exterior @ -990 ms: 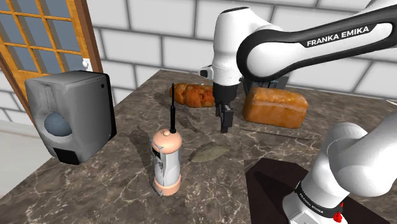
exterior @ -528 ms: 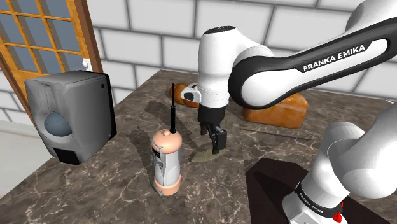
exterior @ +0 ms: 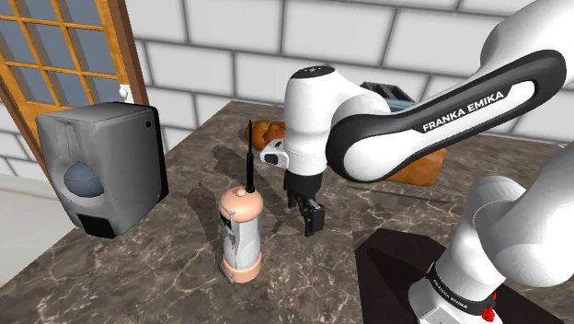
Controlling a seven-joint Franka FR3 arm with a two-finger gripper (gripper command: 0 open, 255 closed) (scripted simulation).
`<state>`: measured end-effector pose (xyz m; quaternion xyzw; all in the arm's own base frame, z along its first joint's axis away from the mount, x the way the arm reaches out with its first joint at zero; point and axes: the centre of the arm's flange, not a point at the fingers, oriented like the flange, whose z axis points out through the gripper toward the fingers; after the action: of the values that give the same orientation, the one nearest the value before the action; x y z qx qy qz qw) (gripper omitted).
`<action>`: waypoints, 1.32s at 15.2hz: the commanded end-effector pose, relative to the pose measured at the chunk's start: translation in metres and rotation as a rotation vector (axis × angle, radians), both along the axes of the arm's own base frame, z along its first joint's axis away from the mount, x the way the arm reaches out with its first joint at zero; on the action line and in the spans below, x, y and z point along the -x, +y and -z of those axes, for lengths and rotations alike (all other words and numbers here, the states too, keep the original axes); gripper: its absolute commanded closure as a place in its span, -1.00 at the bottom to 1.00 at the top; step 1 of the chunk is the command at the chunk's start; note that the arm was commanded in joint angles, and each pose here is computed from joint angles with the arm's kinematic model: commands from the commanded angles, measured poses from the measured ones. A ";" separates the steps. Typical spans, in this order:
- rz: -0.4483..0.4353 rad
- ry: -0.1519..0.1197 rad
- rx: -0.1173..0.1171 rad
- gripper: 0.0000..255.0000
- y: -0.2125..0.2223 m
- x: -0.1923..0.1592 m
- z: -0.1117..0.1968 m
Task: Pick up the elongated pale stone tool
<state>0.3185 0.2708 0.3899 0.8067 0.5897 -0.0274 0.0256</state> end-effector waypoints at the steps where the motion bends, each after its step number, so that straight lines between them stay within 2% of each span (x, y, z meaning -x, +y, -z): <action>1: 0.000 0.000 0.000 1.00 0.000 0.000 0.002; 10: 0.000 0.000 0.000 1.00 0.000 0.000 0.002; 20: 0.000 0.000 0.000 1.00 0.000 0.000 -0.051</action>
<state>0.3186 0.2708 0.4351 0.8067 0.5898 -0.0270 0.0257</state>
